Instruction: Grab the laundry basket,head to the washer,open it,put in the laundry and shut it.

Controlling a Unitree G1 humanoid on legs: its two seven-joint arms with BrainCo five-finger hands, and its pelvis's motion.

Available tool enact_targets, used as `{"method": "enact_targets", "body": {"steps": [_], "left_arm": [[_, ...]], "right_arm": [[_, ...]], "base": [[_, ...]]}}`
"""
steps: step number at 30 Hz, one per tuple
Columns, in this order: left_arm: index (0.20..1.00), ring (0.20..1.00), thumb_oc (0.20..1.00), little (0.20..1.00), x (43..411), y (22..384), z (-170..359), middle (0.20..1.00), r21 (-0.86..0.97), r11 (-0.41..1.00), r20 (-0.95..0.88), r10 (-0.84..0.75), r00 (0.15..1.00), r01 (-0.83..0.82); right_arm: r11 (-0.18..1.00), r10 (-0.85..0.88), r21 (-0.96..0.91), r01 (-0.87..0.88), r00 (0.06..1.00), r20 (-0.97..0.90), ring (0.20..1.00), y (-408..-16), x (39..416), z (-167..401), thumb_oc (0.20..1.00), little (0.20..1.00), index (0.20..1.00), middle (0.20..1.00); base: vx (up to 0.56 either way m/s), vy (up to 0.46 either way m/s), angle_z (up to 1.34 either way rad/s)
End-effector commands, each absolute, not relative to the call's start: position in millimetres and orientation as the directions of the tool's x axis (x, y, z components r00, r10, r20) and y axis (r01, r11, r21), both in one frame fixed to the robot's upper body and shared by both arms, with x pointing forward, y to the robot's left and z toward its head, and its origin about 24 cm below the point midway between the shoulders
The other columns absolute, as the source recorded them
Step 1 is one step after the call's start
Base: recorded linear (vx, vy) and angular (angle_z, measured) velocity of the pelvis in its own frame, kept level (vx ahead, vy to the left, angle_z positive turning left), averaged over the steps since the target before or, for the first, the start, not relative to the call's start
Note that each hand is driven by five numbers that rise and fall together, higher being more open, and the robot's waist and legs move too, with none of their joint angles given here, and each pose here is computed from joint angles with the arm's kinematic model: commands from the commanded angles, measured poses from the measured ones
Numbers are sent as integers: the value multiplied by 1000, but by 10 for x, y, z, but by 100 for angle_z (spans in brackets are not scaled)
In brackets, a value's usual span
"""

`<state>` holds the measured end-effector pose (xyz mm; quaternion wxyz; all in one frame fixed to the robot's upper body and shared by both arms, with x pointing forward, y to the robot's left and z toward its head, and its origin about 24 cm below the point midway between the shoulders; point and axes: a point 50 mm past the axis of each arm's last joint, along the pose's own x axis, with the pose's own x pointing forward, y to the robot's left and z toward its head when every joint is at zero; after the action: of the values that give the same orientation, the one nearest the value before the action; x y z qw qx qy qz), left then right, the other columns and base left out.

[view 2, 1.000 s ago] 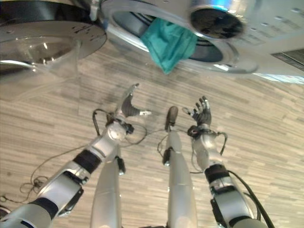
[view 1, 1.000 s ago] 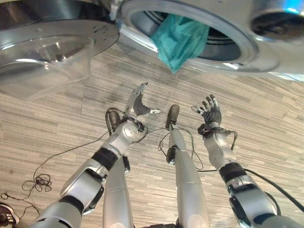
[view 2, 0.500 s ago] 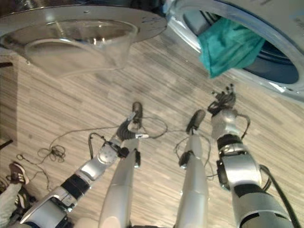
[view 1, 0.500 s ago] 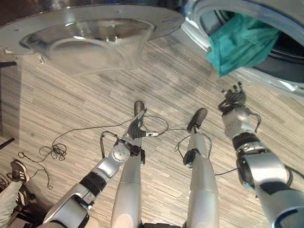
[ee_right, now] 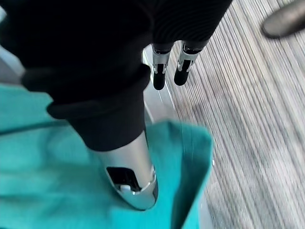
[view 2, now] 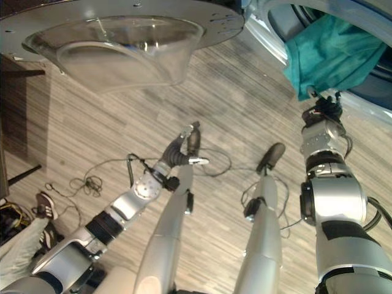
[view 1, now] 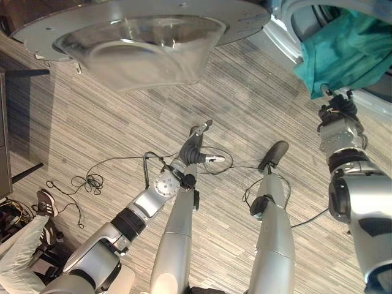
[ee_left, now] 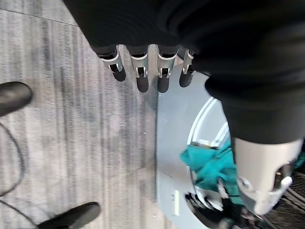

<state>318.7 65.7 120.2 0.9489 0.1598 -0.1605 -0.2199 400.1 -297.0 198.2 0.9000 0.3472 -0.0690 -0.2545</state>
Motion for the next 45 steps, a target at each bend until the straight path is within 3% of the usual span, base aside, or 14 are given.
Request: {"method": "enact_targets", "body": {"steps": [1,8,14,16,18,19,27,30,31,37,41,42,43,45], "left_arm": [[1000,1000,1000,1000,3012,500,1154,1000,319,824,248,-550,798,468],[1000,1000,1000,1000,3003,387,1164,1000,323,807,243,-576,780,495],[1000,1000,1000,1000,3015,449,1173,1000,294,826,249,-553,795,482],[1000,1000,1000,1000,3016,491,1183,1000,294,833,256,-541,801,469],[1000,1000,1000,1000,3020,538,1174,1000,281,845,257,-524,812,456],[1000,1000,1000,1000,3027,557,1174,1000,279,850,260,-515,817,447],[1000,1000,1000,1000,3128,734,1151,1000,288,890,261,-427,865,353],[1000,1000,1000,1000,3166,876,1141,1000,279,913,257,-369,893,297],[1000,1000,1000,1000,3155,935,1076,1000,273,921,236,-345,908,279],[1000,1000,1000,1000,3103,979,988,1000,278,912,202,-363,910,302],[1000,1000,1000,1000,3085,924,1004,1000,272,901,198,-396,897,338],[1000,1000,1000,1000,3079,892,1018,1000,263,899,202,-406,891,350],[1000,1000,1000,1000,3069,837,1027,1000,254,895,204,-421,884,367],[1000,1000,1000,1000,3064,797,1032,1000,245,894,206,-426,881,375]], "right_arm": [[668,-486,643,374,874,-3,1000,-2994,4000,2061,1000,1000,1000,1000],[709,-383,655,263,923,45,1000,-2573,4165,2246,1000,1000,1000,1000],[702,-405,676,223,906,121,1000,-2672,4135,2500,1000,1000,1000,1000],[696,-427,686,212,891,158,460,-2781,4087,2535,460,460,460,460],[685,-454,696,214,873,179,250,-2893,4034,2500,250,250,250,250],[676,-473,703,221,861,184,200,-2959,4002,2480,200,200,200,200],[675,-570,646,357,808,149,200,-3330,3797,2201,200,200,200,200],[735,-523,643,214,782,338,200,-3252,3683,2419,200,200,200,200],[737,-509,675,40,689,515,200,-3184,3491,2692,200,200,200,200],[715,-582,698,-36,523,623,200,-3137,3311,3166,200,200,200,200],[693,-541,720,-34,636,551,200,-2835,3635,3258,200,200,200,200],[689,-521,724,-16,684,511,278,-2727,3745,3201,278,278,278,278],[681,-501,732,20,742,446,213,-2606,3880,3125,213,213,213,213],[641,-510,767,30,763,396,200,-2558,3938,3067,200,200,200,200]], "base": [[0,0,0],[0,0,0],[40,-7,4],[8,11,6],[-22,10,9],[-55,21,13],[3,6,4],[-8,22,-7],[-1,-26,-11],[4,-10,-10],[0,0,0],[-44,-1,-8],[-34,1,-8],[-25,-1,-6]]}}
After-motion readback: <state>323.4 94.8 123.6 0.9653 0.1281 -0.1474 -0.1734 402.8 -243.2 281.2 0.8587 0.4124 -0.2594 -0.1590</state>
